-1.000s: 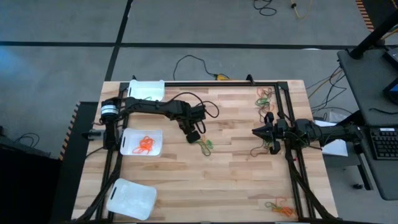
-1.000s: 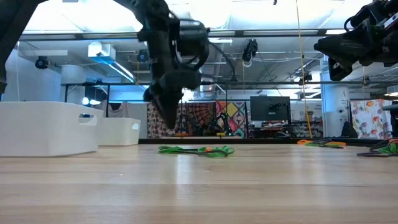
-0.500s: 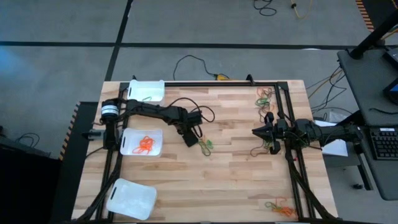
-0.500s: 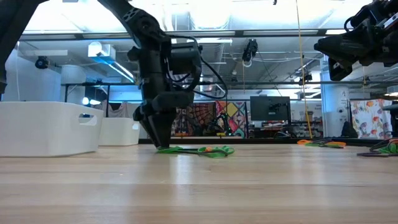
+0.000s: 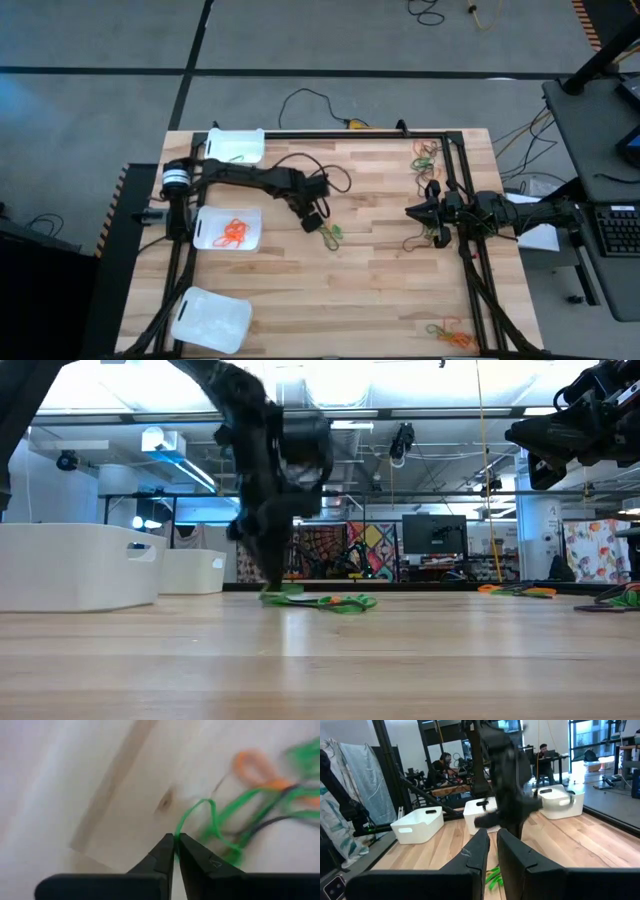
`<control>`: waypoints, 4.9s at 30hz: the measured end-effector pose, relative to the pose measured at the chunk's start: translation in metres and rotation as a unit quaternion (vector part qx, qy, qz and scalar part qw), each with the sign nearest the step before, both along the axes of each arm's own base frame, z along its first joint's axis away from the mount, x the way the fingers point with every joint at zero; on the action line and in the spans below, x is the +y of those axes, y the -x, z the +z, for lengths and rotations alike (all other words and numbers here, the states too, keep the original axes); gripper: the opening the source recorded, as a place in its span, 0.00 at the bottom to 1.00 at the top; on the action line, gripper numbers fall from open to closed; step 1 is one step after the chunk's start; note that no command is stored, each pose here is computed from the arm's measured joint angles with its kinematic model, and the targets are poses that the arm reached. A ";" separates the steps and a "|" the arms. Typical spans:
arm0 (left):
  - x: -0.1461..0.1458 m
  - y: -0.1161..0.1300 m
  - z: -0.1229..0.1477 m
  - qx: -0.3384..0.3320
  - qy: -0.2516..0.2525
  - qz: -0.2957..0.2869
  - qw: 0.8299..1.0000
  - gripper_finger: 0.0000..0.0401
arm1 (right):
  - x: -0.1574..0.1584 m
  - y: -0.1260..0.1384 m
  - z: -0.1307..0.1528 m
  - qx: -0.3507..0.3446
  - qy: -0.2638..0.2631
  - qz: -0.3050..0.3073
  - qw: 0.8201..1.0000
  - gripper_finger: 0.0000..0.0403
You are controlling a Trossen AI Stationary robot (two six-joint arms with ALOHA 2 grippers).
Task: Sort rubber bands into baskets
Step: Put the green rubber band into the top white bin
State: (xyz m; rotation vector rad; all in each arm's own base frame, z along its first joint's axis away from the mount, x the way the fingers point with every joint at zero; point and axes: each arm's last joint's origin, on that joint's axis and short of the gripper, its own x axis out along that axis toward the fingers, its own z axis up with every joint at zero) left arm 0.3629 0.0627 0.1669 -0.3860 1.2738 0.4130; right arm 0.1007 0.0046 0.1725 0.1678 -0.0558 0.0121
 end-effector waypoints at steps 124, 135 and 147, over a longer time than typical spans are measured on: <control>0.012 -0.011 -0.022 0.100 0.075 0.131 0.983 0.58 | 0.000 0.000 0.000 0.000 0.000 0.000 1.000 0.08; -0.010 -0.016 -0.026 0.106 0.061 0.124 0.985 0.58 | 0.000 0.000 0.000 0.000 0.000 0.000 1.000 0.08; -0.011 -0.020 -0.027 0.083 0.059 0.118 0.988 0.33 | 0.000 0.000 0.000 0.000 0.000 0.000 1.000 0.08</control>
